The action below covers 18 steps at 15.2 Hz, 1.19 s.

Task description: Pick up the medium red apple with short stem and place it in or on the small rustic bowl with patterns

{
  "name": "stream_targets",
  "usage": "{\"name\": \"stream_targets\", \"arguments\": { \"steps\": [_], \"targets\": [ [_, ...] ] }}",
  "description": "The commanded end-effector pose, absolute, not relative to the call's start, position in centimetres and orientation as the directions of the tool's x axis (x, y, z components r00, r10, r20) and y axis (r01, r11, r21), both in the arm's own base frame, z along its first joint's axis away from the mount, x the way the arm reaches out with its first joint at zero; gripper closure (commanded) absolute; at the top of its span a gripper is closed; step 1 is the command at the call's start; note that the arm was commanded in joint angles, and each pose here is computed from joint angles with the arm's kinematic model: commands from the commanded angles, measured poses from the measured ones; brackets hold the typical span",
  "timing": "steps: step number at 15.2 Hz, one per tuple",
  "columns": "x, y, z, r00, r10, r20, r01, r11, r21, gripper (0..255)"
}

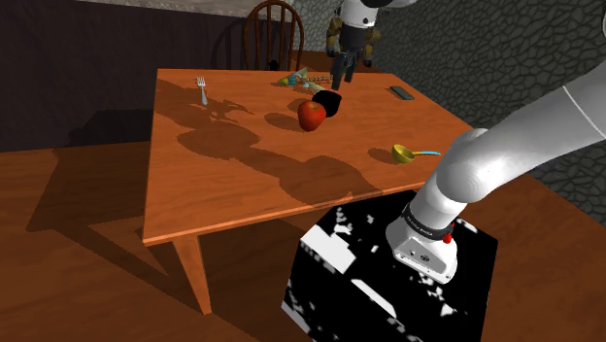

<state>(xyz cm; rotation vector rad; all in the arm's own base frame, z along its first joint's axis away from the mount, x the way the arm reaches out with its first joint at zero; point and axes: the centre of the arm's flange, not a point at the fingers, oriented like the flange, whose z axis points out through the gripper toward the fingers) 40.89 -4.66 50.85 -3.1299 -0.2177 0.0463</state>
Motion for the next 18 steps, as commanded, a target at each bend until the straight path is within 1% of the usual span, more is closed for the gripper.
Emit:
{"name": "stream_targets", "arguments": {
  "steps": [1, 9, 18],
  "targets": [
    [43.0, -5.3, 49.2, 0.985, 0.168, -0.027, 0.168, -0.986, 0.012, 0],
    [51.1, -7.6, 43.7, 0.961, 0.275, -0.028, 0.277, -0.958, 0.079, 0],
    [51.1, -8.0, 39.7, 0.961, 0.275, -0.028, 0.277, -0.958, 0.08, 0]
  ]
}}
